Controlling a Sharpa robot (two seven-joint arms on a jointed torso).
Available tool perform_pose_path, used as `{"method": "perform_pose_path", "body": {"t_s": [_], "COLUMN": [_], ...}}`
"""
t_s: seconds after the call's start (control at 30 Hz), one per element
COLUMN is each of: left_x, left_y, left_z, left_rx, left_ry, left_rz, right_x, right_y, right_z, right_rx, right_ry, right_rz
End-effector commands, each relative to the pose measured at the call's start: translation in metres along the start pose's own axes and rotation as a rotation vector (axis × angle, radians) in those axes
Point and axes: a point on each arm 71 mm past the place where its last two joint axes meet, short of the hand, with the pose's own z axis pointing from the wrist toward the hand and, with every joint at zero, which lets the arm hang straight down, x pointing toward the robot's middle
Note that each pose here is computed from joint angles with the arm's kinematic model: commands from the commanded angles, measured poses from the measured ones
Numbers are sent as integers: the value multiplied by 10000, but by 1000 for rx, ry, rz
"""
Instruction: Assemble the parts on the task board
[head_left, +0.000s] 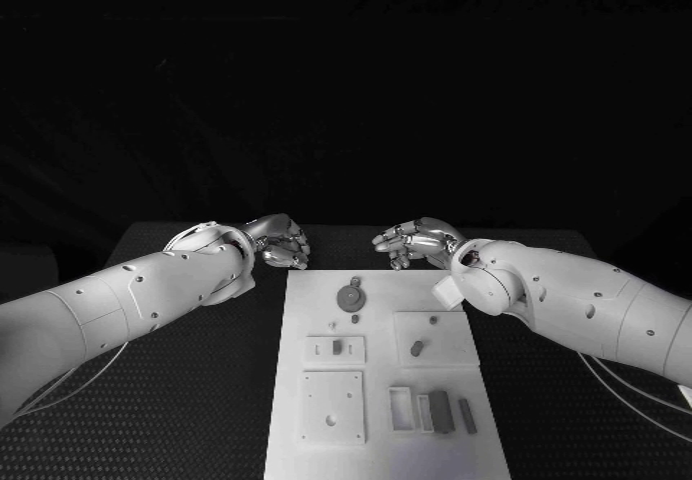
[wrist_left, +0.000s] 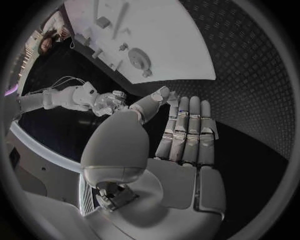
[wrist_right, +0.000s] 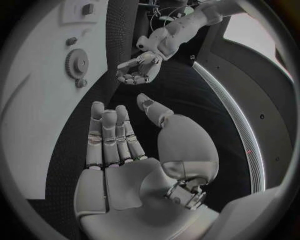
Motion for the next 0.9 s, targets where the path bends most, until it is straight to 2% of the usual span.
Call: {"method": "perform_pose_path", "body": {"t_s": [0.03,0.23,0.43,0.6,0.77,0.9], "left_x": [-11,10,39,54,70,83], "left_y": [-119,-305,-426,-505,-565,-598], "left_z": [-38,-117,-164,-185,-190,-191], "left_rx": [29,83,114,132,144,152], "left_ry": [-14,-10,-9,-6,-9,-6], "left_rz": [-19,-39,-52,-62,-68,-70], "right_x": [92,288,457,620,763,820], "right_y": [13,23,8,-28,-22,-10], "right_z": [2,23,20,-31,-60,-67], "right_rx": [69,141,211,261,263,257], "right_ry": [-52,-62,-65,-62,-34,-19], "right_rz": [9,81,151,195,221,224]}}
